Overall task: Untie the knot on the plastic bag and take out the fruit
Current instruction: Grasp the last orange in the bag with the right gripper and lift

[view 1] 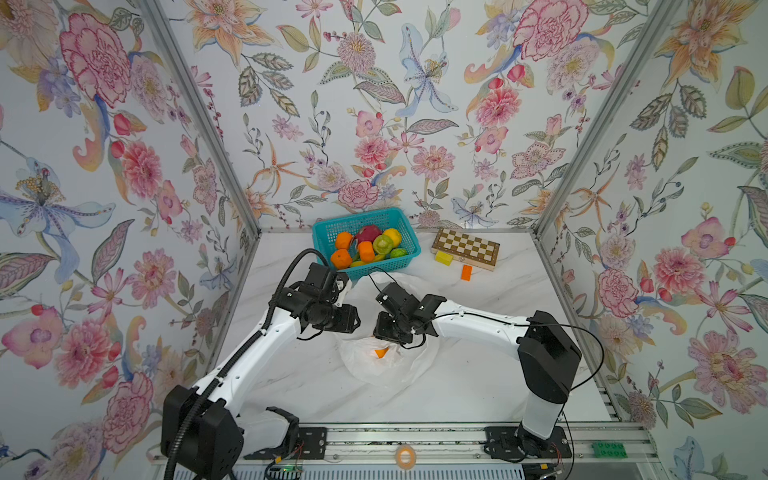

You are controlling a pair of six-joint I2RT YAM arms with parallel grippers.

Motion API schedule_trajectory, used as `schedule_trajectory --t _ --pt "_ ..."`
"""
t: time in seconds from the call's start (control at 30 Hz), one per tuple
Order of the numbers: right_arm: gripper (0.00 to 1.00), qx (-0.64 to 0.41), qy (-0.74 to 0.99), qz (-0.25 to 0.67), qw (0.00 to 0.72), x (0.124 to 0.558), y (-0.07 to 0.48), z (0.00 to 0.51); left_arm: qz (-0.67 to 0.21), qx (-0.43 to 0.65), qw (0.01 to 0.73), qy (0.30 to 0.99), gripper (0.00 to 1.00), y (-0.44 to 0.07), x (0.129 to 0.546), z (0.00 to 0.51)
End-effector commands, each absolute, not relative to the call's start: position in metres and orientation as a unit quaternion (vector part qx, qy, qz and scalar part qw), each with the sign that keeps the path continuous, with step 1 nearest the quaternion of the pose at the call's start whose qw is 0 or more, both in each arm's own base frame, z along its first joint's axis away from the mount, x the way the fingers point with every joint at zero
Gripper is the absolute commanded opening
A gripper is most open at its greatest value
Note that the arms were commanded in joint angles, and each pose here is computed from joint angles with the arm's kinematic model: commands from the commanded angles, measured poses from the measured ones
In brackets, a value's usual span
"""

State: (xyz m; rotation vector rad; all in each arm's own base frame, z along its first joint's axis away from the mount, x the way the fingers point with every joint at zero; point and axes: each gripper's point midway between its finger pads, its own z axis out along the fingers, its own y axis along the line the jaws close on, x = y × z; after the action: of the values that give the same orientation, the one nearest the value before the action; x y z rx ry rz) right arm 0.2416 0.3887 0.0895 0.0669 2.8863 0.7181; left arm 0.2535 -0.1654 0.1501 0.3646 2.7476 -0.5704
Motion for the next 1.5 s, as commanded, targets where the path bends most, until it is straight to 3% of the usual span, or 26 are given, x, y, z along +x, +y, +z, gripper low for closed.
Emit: schedule_trajectory --t 0.0,0.23,0.37,0.43,0.67,1.03,1.47 --pt "0.53 0.045 0.971 0.233 0.026 0.227 0.392 0.082 -0.204 0.153 0.076 0.964 0.55 -0.167 0.224 0.122" --pt "0.58 0.066 0.975 0.213 -0.007 0.217 0.388 0.062 -0.207 0.138 0.017 0.968 0.43 -0.168 0.205 0.09" --pt "0.73 0.068 0.977 0.202 -0.018 0.215 0.385 0.056 -0.195 0.135 -0.022 0.971 0.34 -0.167 0.198 0.077" --pt "0.73 0.067 0.977 0.202 -0.022 0.214 0.386 0.053 -0.19 0.129 -0.028 0.973 0.3 -0.166 0.197 0.072" --pt "0.55 0.065 0.978 0.195 -0.032 0.213 0.386 0.044 -0.185 0.103 -0.041 0.976 0.2 -0.164 0.194 0.057" --pt "0.38 0.056 0.974 0.215 0.05 0.243 0.39 0.071 -0.18 0.091 -0.037 0.979 0.22 -0.165 0.2 0.047" --pt "0.32 0.059 0.959 0.242 0.132 0.266 0.385 0.111 -0.185 0.096 -0.009 0.978 0.25 -0.169 0.213 0.056"
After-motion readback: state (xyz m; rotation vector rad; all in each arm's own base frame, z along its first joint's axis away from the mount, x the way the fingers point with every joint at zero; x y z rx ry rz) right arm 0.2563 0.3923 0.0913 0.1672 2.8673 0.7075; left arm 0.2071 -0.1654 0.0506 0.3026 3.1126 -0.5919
